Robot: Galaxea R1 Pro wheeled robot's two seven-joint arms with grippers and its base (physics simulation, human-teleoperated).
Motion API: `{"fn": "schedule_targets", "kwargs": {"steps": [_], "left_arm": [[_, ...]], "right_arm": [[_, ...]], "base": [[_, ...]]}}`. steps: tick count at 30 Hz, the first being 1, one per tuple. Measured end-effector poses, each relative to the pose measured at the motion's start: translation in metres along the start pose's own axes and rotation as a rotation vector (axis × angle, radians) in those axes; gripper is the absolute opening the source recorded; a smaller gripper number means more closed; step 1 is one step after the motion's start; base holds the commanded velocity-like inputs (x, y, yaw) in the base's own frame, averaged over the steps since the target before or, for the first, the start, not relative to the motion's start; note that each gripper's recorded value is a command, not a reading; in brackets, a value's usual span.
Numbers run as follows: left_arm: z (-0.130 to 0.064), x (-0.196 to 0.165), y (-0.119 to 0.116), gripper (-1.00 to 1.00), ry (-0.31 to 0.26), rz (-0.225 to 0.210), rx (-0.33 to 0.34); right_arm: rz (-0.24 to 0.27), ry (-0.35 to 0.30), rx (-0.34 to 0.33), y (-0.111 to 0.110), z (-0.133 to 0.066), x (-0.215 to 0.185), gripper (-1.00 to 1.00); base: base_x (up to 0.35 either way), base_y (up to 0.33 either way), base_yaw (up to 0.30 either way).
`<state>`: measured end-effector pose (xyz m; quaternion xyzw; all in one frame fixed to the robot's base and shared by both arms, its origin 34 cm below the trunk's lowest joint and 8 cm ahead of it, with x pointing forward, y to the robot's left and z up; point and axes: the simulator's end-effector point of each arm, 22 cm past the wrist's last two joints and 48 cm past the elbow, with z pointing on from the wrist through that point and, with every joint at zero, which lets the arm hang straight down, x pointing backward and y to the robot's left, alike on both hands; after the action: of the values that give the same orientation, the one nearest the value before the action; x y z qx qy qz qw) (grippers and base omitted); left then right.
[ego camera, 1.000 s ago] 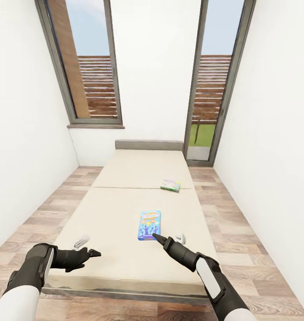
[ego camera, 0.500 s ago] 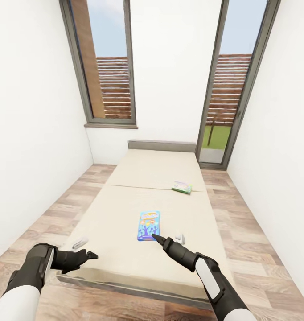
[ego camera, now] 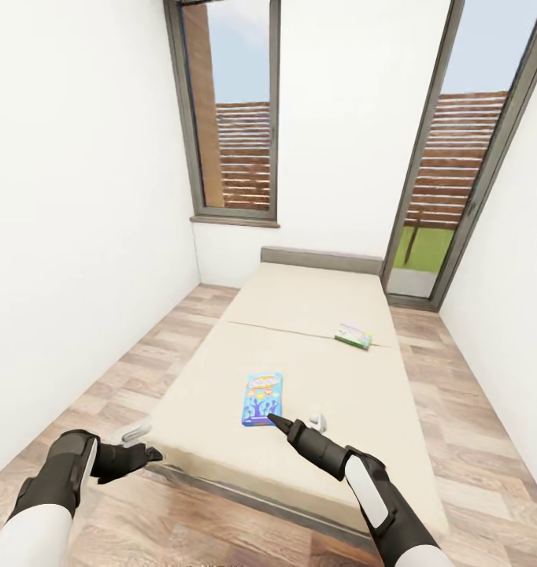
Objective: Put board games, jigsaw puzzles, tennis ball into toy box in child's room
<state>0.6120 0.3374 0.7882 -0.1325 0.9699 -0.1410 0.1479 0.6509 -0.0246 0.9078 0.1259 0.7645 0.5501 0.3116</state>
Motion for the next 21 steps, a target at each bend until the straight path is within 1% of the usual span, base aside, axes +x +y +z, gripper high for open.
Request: {"fn": "schedule_targets", "kwargs": {"steps": [2, 4, 12, 15, 19, 21], "left_arm": [[-0.002, -0.004, 0.003, 1.00, -0.020, 0.015, -0.016], [-0.003, -0.006, 0.003, 1.00, -0.028, 0.022, -0.021], [-0.009, -0.005, 0.002, 1.00, -0.033, 0.031, -0.026], [-0.012, -0.006, 0.005, 1.00, -0.036, 0.032, -0.047], [-0.016, -0.006, 0.016, 1.00, -0.041, 0.029, -0.097], [-0.018, -0.006, 0.017, 1.00, -0.041, 0.028, -0.105]], "right_arm": [[-0.001, 0.001, 0.000, 0.002, -0.001, 0.000, -1.00], [-0.001, 0.002, 0.000, 0.004, -0.001, 0.000, -1.00], [-0.002, 0.004, -0.001, 0.012, -0.004, 0.000, -1.00], [-0.008, -0.004, 0.000, 0.015, -0.005, -0.001, -1.00], [-0.016, -0.014, 0.001, 0.018, -0.006, -0.004, -1.00], [-0.017, -0.015, 0.001, 0.019, -0.007, -0.004, -1.00]], "base": [[0.000, 0.000, 0.289], [0.000, 0.000, 0.289], [0.000, 0.000, 0.290], [0.000, 0.000, 0.290], [0.000, 0.000, 0.290], [0.000, 0.000, 0.290]]}}
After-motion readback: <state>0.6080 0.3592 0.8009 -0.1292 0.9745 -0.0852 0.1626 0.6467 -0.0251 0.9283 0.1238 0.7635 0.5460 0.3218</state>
